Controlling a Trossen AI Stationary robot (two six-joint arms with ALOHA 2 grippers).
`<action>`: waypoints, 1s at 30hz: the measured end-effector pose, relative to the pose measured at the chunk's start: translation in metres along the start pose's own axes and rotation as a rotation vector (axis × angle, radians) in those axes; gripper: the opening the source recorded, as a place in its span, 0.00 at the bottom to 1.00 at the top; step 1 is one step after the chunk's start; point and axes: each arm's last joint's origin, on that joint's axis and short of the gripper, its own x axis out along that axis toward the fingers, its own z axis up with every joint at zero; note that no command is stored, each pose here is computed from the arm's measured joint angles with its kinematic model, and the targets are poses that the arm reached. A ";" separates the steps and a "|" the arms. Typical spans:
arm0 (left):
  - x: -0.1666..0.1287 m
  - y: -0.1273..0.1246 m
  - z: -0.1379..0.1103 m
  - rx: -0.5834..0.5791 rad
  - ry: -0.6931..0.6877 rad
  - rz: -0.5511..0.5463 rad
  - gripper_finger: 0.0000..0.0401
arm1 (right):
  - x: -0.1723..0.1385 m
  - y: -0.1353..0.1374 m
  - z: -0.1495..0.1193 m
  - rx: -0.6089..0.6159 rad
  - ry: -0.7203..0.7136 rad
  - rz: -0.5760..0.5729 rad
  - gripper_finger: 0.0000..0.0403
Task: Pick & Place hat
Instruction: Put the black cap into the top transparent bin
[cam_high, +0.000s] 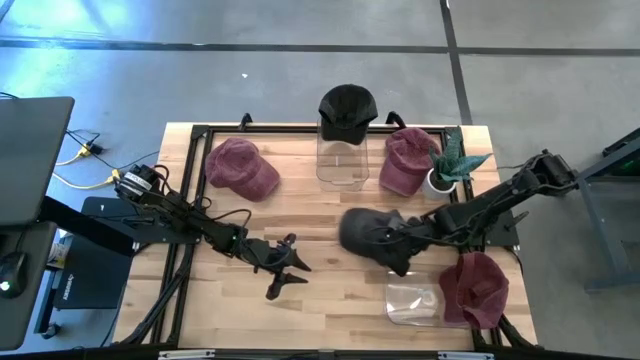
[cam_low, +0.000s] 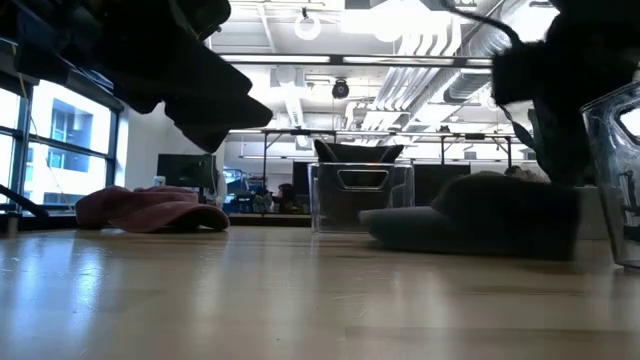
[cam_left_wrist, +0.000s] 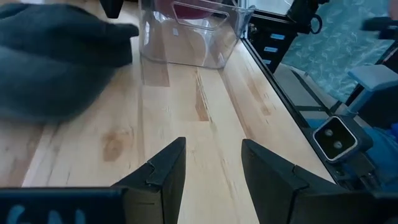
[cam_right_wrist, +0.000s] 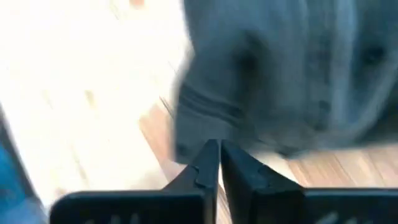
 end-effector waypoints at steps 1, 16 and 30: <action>0.000 0.000 0.000 0.001 -0.003 0.004 0.38 | 0.000 0.003 0.004 0.006 -0.048 0.022 0.05; 0.012 -0.004 0.041 0.301 -0.111 0.347 0.38 | 0.002 0.027 0.048 -0.161 -0.529 0.186 0.01; 0.021 -0.015 0.125 0.336 -0.005 0.546 0.38 | -0.012 0.032 0.048 -0.595 -0.602 0.141 0.04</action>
